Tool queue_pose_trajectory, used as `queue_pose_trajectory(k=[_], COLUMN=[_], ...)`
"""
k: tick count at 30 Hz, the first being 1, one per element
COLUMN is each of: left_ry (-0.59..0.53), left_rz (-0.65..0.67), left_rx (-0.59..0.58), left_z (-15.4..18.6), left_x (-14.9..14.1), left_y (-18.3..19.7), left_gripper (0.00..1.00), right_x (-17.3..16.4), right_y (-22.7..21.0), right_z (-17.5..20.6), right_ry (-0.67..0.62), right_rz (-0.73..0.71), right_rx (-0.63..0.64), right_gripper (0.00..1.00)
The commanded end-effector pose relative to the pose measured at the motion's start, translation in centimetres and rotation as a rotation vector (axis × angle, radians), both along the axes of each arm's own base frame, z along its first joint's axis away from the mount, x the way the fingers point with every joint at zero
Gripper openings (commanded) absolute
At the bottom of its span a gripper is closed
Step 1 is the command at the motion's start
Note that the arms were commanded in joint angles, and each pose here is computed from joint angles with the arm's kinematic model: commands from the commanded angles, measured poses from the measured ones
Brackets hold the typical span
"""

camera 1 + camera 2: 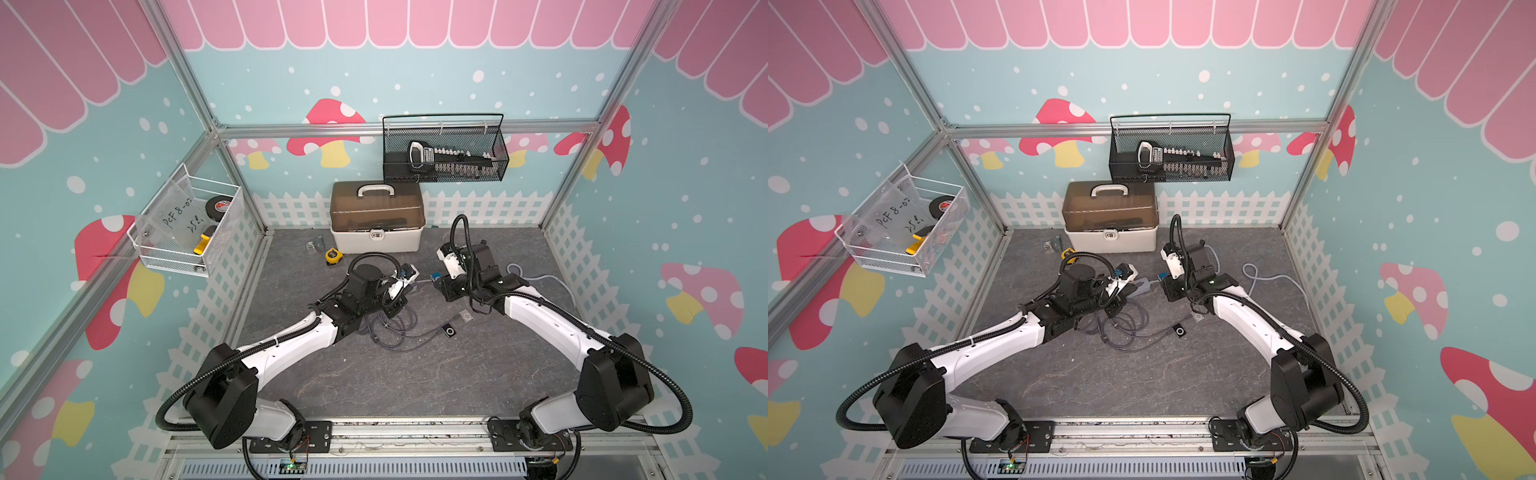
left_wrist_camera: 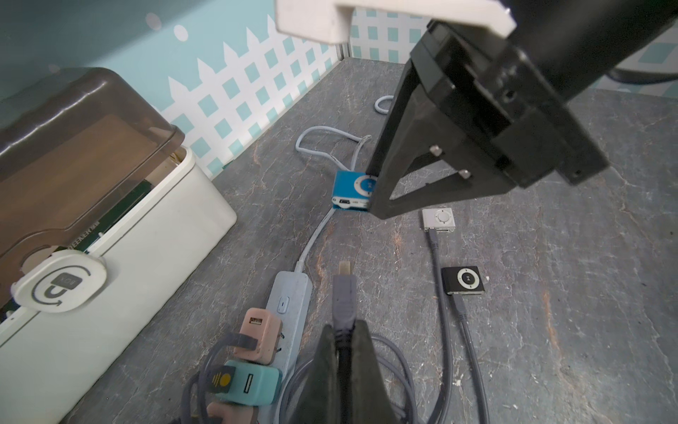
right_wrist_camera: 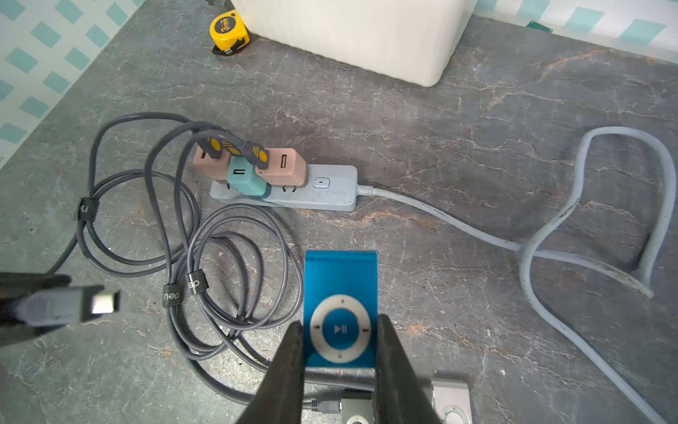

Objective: Charge mp3
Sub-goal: Pick up the MP3 player from the center of the board, then insert the charging cable into the MP3 player.

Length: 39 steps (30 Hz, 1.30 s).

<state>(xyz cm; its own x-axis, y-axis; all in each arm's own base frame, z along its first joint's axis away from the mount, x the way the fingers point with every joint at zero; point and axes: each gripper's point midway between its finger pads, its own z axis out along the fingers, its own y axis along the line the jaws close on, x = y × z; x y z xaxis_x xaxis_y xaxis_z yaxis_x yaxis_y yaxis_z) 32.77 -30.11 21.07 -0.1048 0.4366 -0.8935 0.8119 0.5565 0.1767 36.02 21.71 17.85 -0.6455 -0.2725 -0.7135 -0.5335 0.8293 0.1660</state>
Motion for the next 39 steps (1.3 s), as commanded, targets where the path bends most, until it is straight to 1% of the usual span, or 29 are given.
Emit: queue_pose_trajectory(k=[1,7,14,23,39], left_ry=[-0.022,-0.031,-0.060,-0.082,-0.109], left_rz=[0.008,-0.020,-0.022,-0.028,-0.016], left_rx=[-0.034,-0.050,-0.063,-0.067,-0.046], left_z=[0.2,0.2,0.6,1.4,1.4], left_x=[0.5,1.0,1.7,1.2,1.8], left_y=[-0.7,-2.1,-3.3,-3.5,-3.8], left_gripper=[0.00,0.00,0.00,0.00,0.00], right_x=[-0.7,-1.0,-1.5,-1.6,-2.0], right_y=[0.8,0.6,0.4,-0.1,0.6], right_z=[2.0,2.8,3.2,2.2,2.2], right_ry=[-0.036,-0.045,-0.051,-0.042,-0.025], right_rz=[0.061,0.051,0.048,0.031,0.072], right_rx=[0.046,0.062,0.072,0.044,0.068], right_gripper=[0.15,0.14,0.14,0.14,0.14])
